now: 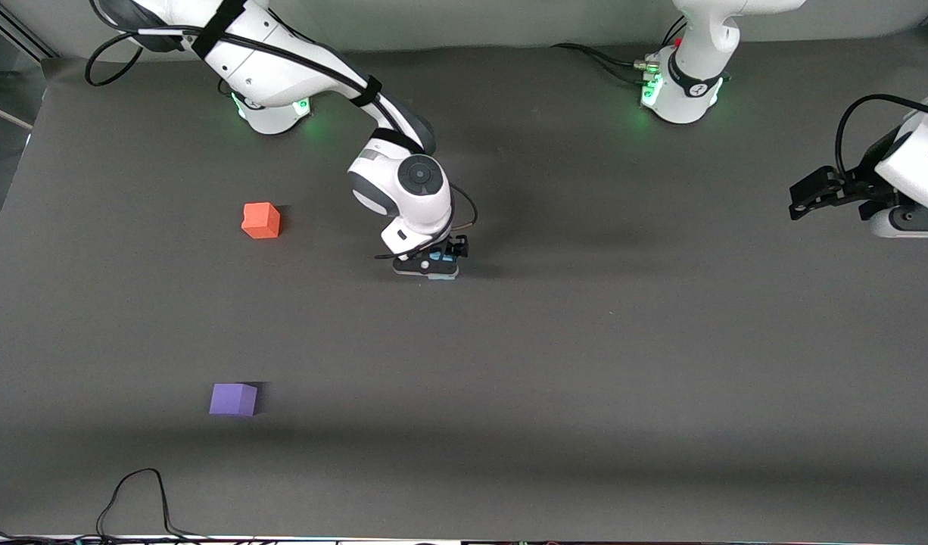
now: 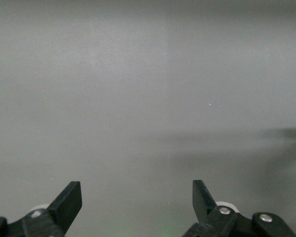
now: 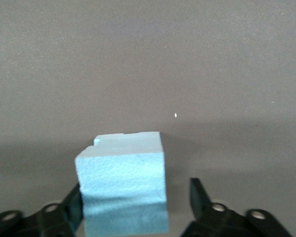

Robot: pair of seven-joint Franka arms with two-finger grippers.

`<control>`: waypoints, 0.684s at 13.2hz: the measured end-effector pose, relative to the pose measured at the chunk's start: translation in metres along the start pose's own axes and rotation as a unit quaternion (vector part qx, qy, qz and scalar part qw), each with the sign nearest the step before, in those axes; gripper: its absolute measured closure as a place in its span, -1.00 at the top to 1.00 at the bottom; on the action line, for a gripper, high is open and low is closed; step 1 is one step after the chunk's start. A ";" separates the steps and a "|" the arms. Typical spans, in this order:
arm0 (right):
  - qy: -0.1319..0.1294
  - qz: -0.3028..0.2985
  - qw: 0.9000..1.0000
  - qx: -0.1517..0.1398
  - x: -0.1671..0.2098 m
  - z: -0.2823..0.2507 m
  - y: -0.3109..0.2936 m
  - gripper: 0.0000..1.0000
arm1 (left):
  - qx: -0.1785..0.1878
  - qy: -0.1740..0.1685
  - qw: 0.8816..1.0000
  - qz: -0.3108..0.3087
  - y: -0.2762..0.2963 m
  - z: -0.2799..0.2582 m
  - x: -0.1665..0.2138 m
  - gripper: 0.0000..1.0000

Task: Place blue block between orange and purple blocks
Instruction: 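Lower the right gripper onto the blue block and close on it, then carry the blue block with the right gripper between orange and purple blocks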

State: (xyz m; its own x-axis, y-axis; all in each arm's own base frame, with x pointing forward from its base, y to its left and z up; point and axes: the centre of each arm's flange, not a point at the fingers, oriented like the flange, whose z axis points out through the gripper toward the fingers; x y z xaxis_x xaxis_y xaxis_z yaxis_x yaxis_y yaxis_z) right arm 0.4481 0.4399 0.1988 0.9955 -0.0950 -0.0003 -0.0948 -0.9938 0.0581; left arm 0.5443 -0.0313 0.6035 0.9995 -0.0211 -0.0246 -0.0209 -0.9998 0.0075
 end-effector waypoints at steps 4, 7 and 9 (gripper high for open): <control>0.006 0.005 1.000 0.006 0.007 -0.007 0.001 0.10 | 0.000 -0.001 1.000 0.001 0.001 0.002 0.001 1.00; 0.009 0.009 1.000 0.009 0.035 -0.035 0.019 0.10 | 0.000 -0.005 1.000 0.004 0.002 0.005 0.003 1.00; -0.022 0.002 0.999 0.028 0.071 -0.082 0.054 0.10 | 0.000 -0.006 1.000 0.005 0.002 0.005 0.003 1.00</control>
State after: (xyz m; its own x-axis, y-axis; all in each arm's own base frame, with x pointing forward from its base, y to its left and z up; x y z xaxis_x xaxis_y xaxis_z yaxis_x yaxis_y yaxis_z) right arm 0.5138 0.3843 0.2838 0.9940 -0.1004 -0.0437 -0.1004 -0.9949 0.0024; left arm 0.5471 -0.0332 0.5981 0.9989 -0.0309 -0.0363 -0.0306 -0.9995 0.0073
